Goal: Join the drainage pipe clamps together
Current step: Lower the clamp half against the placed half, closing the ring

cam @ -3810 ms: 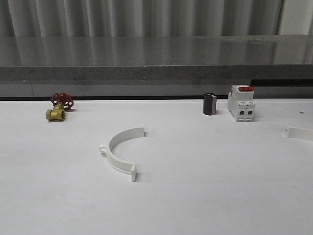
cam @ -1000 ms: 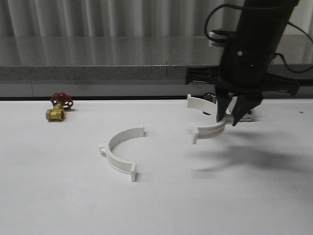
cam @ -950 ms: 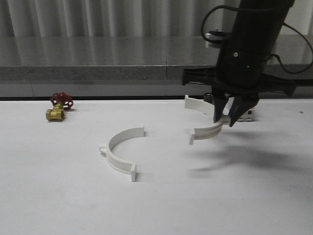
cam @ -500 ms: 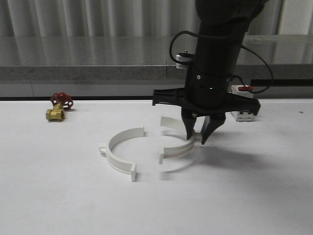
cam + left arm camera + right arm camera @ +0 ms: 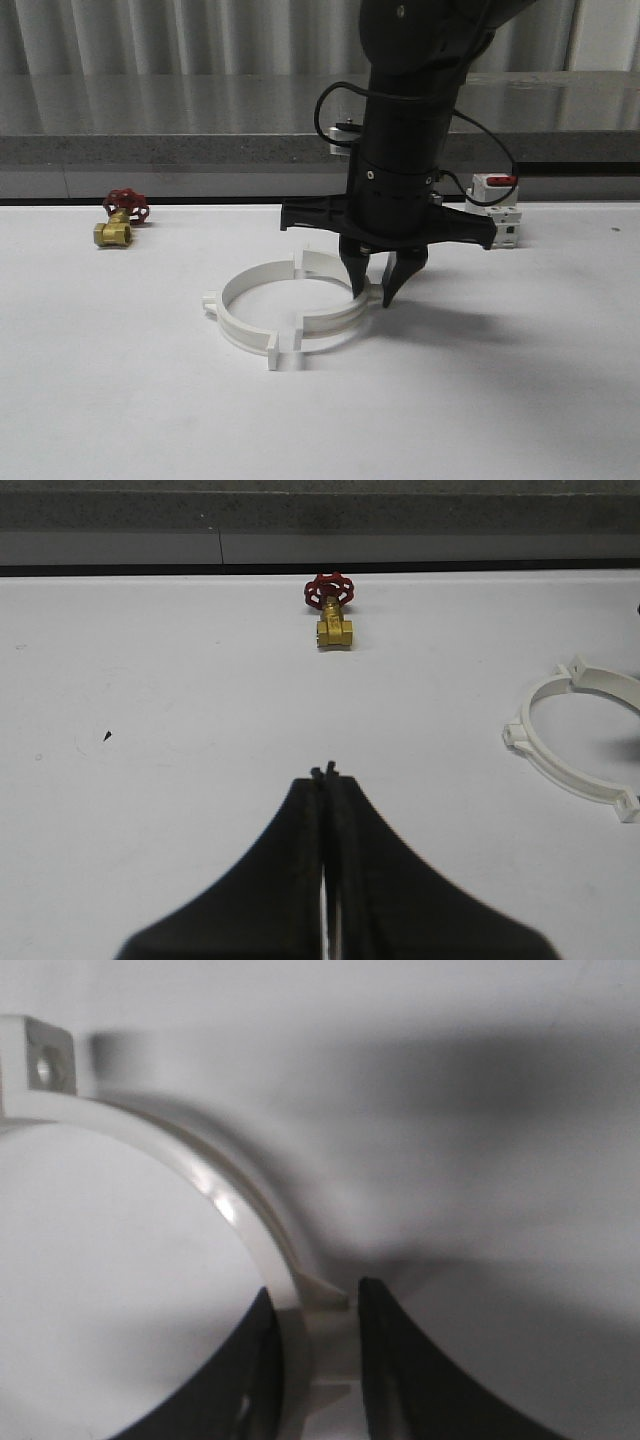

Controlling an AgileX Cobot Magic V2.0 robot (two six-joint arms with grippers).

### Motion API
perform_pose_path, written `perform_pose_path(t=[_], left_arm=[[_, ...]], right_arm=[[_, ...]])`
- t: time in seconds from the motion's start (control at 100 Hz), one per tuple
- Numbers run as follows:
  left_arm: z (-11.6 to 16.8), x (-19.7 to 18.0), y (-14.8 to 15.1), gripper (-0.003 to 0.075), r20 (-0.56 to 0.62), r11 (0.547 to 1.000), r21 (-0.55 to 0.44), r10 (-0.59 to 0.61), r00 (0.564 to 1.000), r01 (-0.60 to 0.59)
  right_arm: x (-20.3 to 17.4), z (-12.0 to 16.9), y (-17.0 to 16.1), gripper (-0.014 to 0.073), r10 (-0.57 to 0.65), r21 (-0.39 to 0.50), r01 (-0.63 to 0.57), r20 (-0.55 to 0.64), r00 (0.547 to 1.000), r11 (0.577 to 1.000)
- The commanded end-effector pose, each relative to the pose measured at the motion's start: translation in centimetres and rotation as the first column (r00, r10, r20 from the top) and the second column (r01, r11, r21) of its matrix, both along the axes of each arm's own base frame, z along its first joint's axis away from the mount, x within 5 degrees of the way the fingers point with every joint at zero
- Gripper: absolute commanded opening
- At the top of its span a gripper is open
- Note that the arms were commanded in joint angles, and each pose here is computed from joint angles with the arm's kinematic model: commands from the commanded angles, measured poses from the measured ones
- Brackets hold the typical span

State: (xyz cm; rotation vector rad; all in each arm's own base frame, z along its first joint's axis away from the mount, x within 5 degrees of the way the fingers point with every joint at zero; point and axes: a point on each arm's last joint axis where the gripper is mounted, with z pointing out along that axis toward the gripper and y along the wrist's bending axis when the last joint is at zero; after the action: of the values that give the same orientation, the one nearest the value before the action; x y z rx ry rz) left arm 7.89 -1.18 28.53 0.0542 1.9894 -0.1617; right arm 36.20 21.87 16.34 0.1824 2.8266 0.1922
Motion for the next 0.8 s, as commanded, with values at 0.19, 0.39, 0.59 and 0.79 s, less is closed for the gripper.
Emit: perform_pose_path(t=[0.19,0.39,0.59,0.79], left_arm=[[1.40,0.22,-0.13,-0.0020,0.087,1.000,-0.022,-0.008,0.996,0.010],[1.40,0.22,-0.13,-0.0020,0.087,1.000,-0.022,-0.008,0.996,0.010],[1.40,0.22,-0.13,-0.0020,0.087,1.000,-0.022,-0.008,0.996,0.010],[1.40,0.22,-0.13,-0.0020,0.087,1.000,-0.022,-0.008,0.996,0.010]], right_arm=[[0.53,3.30,0.24,0.0080,-0.011,0.062,0.004,0.110,0.994,0.998],[0.54,3.31,0.25,0.0080,-0.011,0.064,0.003,0.112,0.994,0.998],[0.51,3.30,0.28,0.0080,-0.010,0.064,0.003,0.111,0.994,0.998],[0.32,3.30,0.59,0.0080,-0.002,0.064,-0.005,0.111,0.994,0.998]])
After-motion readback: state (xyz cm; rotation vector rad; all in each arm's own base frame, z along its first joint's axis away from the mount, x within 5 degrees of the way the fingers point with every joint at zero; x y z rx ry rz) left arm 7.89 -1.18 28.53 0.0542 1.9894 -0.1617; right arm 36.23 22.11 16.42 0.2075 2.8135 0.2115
